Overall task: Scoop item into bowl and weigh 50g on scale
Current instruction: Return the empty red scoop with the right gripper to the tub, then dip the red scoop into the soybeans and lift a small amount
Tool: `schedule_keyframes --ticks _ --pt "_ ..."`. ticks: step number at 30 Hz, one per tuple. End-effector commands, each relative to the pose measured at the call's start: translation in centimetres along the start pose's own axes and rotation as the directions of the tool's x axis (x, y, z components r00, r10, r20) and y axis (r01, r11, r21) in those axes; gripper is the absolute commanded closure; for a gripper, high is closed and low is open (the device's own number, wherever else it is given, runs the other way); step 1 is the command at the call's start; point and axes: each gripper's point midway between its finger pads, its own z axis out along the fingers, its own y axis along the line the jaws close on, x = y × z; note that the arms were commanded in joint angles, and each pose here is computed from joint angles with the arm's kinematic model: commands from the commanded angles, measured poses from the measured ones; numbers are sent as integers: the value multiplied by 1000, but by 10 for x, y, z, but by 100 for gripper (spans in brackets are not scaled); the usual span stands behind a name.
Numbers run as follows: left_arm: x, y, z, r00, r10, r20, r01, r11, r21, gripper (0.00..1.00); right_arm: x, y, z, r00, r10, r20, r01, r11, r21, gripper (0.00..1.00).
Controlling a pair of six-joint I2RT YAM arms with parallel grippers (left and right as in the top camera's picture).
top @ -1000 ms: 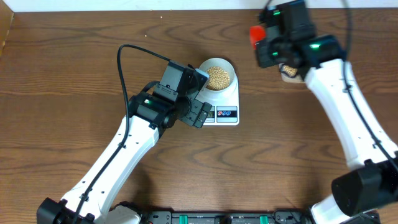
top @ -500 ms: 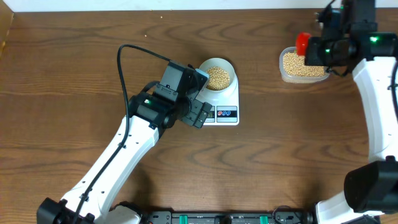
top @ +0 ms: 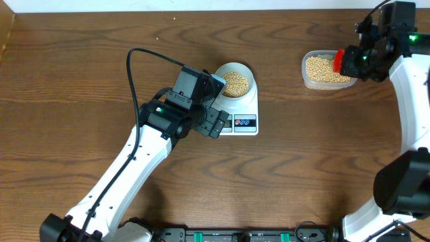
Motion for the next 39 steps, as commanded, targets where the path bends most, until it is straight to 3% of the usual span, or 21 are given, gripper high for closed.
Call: schedule_keyframes --ticks 1,19,25,33,39 --pt "-1 3 -1 1000 3 2 -3 1000 -10 8 4 -2 17 999 22 -40 -23 1000 -15 99" --pt "-1 3 -1 1000 3 1 -3 1000 -10 9 20 15 95 982 32 -187 -68 979 -192 99" --pt "-1 3 -1 1000 3 1 -3 1000 -10 9 14 21 90 985 31 -168 -74 964 -257 99" --pt "-1 3 -1 1000 3 2 -3 1000 -11 8 2 -2 70 984 112 -136 -159 899 -409 99" --pt "-1 3 -1 1000 3 2 -3 1000 -11 8 -1 -23 61 980 155 -122 -194 875 -445 99"
